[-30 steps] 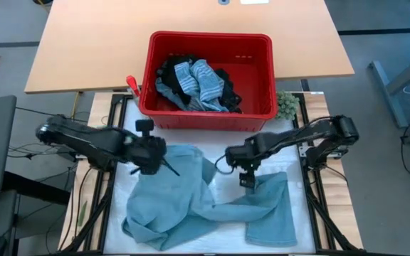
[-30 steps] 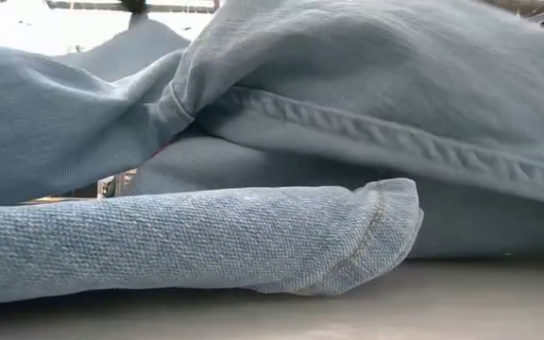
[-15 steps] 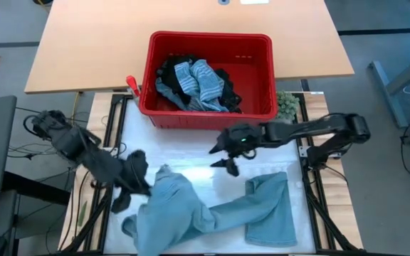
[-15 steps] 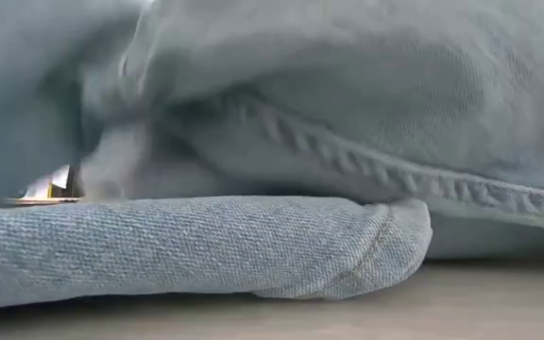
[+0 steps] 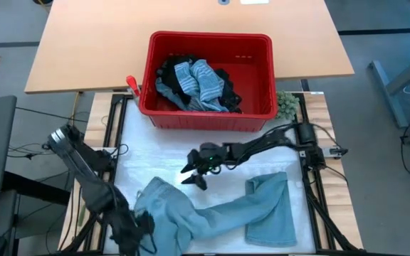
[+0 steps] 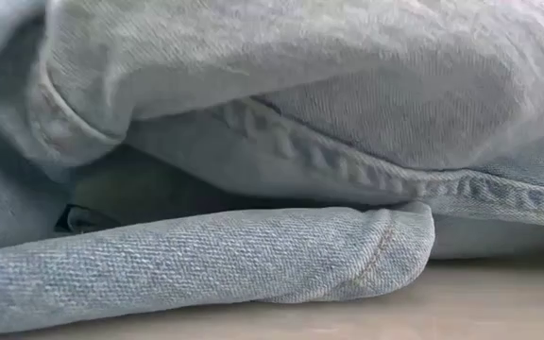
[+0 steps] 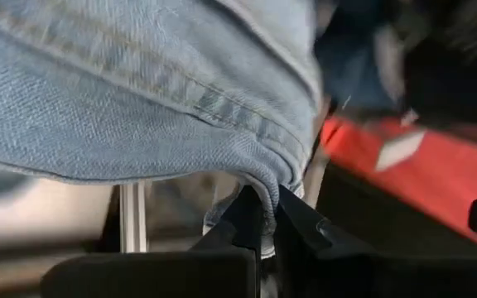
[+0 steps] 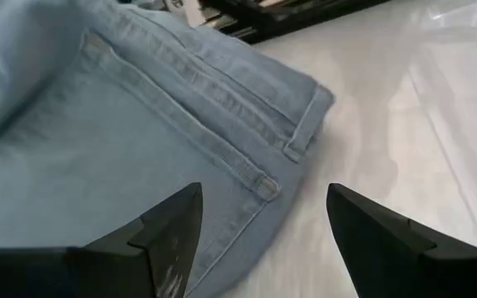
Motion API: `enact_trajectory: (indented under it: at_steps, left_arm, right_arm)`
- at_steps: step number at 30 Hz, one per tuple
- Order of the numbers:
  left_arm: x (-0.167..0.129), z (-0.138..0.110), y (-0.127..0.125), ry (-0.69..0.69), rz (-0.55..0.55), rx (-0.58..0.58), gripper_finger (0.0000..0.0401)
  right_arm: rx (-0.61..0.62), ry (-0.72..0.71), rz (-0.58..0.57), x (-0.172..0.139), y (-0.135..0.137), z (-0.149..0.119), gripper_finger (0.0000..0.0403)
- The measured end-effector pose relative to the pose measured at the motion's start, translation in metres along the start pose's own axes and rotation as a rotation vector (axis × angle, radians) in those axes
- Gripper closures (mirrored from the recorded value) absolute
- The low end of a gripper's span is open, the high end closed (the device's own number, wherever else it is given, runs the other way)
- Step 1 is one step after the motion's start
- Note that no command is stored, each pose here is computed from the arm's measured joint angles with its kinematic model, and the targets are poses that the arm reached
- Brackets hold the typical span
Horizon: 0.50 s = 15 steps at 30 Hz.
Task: Fold Laundry from Bin
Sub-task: Fold the light blue pants
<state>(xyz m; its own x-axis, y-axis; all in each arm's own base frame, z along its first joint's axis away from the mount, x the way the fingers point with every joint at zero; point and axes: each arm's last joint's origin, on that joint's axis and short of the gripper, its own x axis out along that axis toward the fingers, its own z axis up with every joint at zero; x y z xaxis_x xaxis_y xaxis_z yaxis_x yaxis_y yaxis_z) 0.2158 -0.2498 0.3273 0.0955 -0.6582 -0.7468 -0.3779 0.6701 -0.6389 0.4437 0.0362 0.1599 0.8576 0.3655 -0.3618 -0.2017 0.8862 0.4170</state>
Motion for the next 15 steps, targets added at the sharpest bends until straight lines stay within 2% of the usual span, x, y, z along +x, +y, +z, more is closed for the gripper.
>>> enact_trajectory:
  at_steps: [3, 7, 12, 15]
  left_arm:
    - [0.021, -0.003, 0.001, 0.103, 0.042, -0.052, 0.0401]
    - [0.036, -0.007, 0.001, 0.131, 0.077, -0.073, 0.0401]
    - [0.038, -0.012, 0.001, 0.131, 0.081, -0.107, 0.0401]
    - [0.038, -0.014, 0.0, 0.133, 0.084, -0.1, 0.0401]
  right_arm:
    - [-0.006, 0.028, 0.048, 0.026, 0.0, -0.006, 0.0117]
    - [-0.009, 0.033, 0.157, 0.053, 0.006, 0.0, 0.0117]
    - [-0.034, 0.06, 0.161, 0.081, 0.005, 0.003, 0.0117]
    - [-0.07, 0.083, 0.114, 0.095, 0.004, 0.003, 0.0117]
